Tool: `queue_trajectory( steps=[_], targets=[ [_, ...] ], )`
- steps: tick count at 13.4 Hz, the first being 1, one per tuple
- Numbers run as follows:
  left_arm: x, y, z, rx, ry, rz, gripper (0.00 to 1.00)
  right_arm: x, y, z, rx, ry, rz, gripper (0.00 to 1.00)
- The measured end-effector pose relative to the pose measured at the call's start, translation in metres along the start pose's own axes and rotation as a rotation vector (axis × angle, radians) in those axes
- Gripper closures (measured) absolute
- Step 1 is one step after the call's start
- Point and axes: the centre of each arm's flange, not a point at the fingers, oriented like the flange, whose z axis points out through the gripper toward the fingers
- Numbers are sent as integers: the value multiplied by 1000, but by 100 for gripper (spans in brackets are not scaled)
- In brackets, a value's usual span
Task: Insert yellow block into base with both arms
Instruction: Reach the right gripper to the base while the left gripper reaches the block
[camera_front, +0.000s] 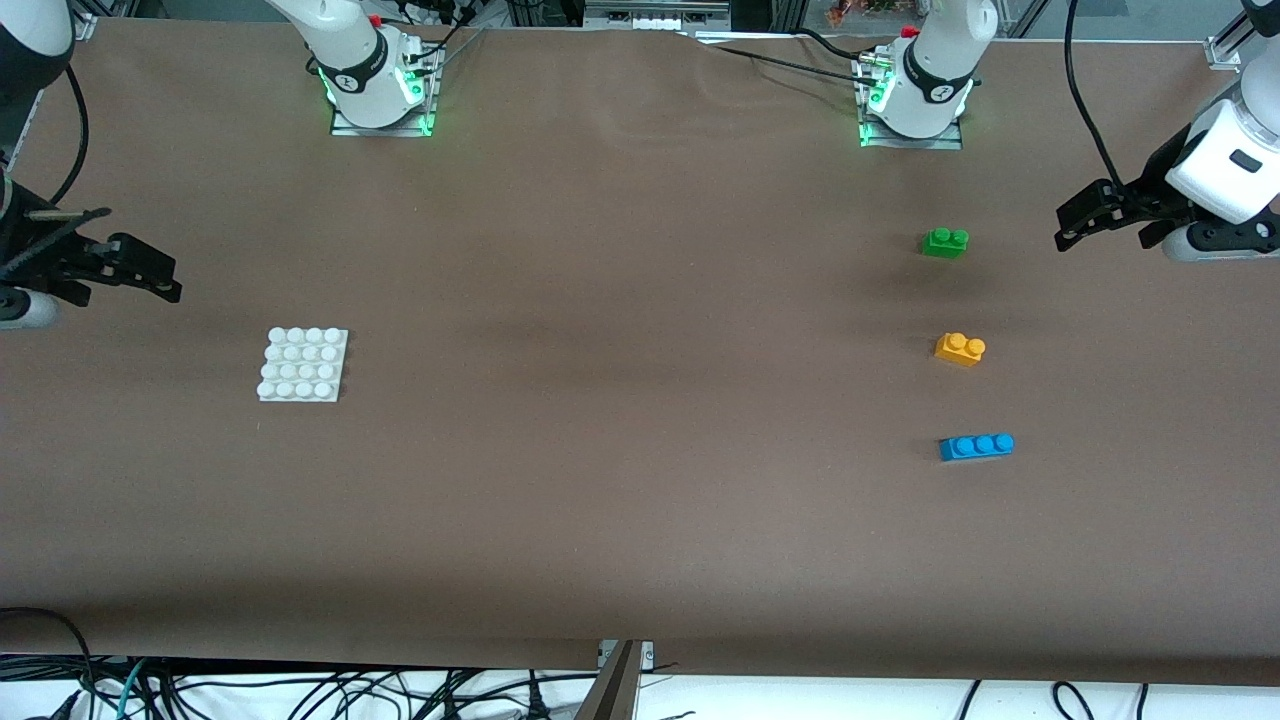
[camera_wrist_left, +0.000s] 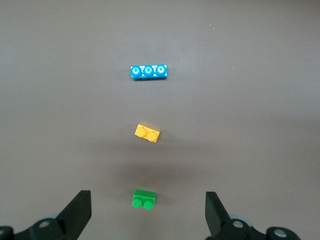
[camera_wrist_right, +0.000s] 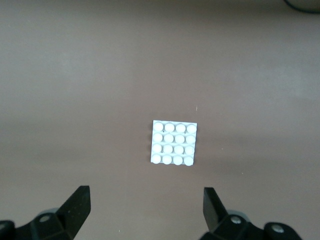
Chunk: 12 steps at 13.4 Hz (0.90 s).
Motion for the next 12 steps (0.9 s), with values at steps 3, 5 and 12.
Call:
queue_trajectory(
  steps=[3, 5, 12],
  targets=[
    [23, 8, 54, 13, -103, 22, 0, 12, 5, 36, -1, -60, 9, 0],
    [35, 3, 74, 9, -136, 15, 0, 17, 11, 66, -12, -88, 14, 0],
    [45, 5, 135, 1, -121, 18, 0, -6, 40, 209, -43, -131, 53, 0]
  ],
)
